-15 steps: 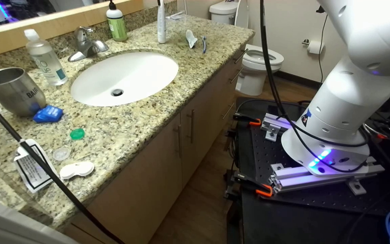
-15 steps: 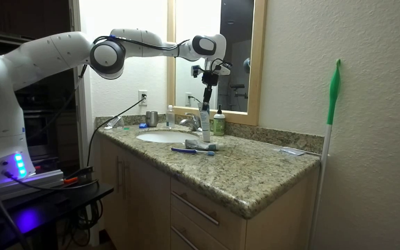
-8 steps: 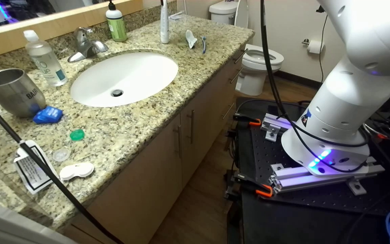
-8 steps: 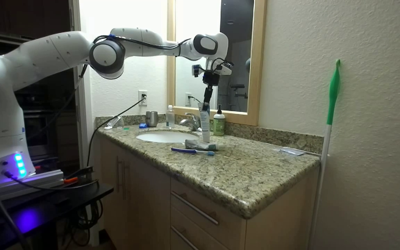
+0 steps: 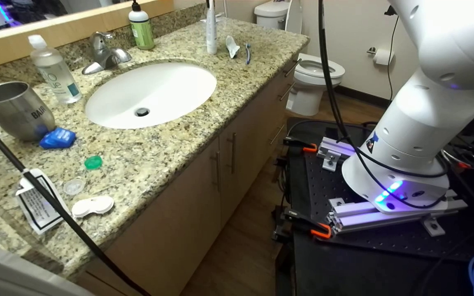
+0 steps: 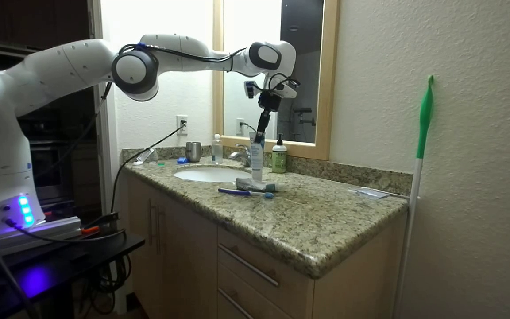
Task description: Move the squeeze bottle slightly down on the counter
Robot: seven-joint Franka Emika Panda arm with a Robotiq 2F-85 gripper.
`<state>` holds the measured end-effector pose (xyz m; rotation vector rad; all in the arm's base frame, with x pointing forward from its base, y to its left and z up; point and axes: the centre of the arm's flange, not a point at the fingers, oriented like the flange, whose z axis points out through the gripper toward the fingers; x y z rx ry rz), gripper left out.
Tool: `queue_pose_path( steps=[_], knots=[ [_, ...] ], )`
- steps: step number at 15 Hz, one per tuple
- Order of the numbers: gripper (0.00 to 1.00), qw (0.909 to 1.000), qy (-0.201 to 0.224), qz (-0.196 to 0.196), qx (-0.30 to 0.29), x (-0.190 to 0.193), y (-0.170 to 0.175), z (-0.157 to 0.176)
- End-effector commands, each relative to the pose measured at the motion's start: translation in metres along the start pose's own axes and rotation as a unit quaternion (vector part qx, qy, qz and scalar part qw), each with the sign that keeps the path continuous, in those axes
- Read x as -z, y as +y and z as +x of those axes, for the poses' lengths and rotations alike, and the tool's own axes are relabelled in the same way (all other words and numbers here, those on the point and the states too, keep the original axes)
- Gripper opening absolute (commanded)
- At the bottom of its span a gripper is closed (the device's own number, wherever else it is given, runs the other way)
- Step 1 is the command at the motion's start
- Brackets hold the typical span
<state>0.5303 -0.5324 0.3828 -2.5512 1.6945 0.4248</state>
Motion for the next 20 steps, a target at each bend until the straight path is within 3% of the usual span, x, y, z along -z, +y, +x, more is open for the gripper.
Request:
queue_pose_path(
  steps=[1, 2, 3, 4, 6, 10, 13, 16, 18, 19, 20],
  knots=[
    [0.03, 0.9991, -0.029, 0.030, 0.001, 0.005, 0.005, 0.037],
    [0.06, 0.9983, -0.032, 0.047, 0.005, 0.001, 0.009, 0.040],
    [0.36, 0.9981, -0.029, 0.053, 0.005, -0.001, 0.012, 0.042],
    [0.37, 0.9982, -0.023, 0.055, 0.006, -0.003, 0.015, 0.042],
    [0.48, 0.9977, -0.013, 0.064, 0.016, -0.003, 0.021, 0.042],
    [0.77, 0.9956, 0.031, 0.067, 0.058, 0.014, 0.029, 0.019],
    [0.98, 0.9885, 0.073, 0.081, 0.104, 0.048, 0.043, -0.003],
    [1.00, 0.9760, 0.116, 0.108, 0.149, 0.091, 0.068, -0.023],
    [1.00, 0.9647, 0.145, 0.141, 0.169, 0.125, 0.112, -0.036],
    [1.00, 0.9763, 0.126, 0.100, 0.144, 0.113, 0.067, -0.009],
    [1.00, 0.9721, 0.139, 0.113, 0.151, 0.131, 0.085, -0.015]
  ],
)
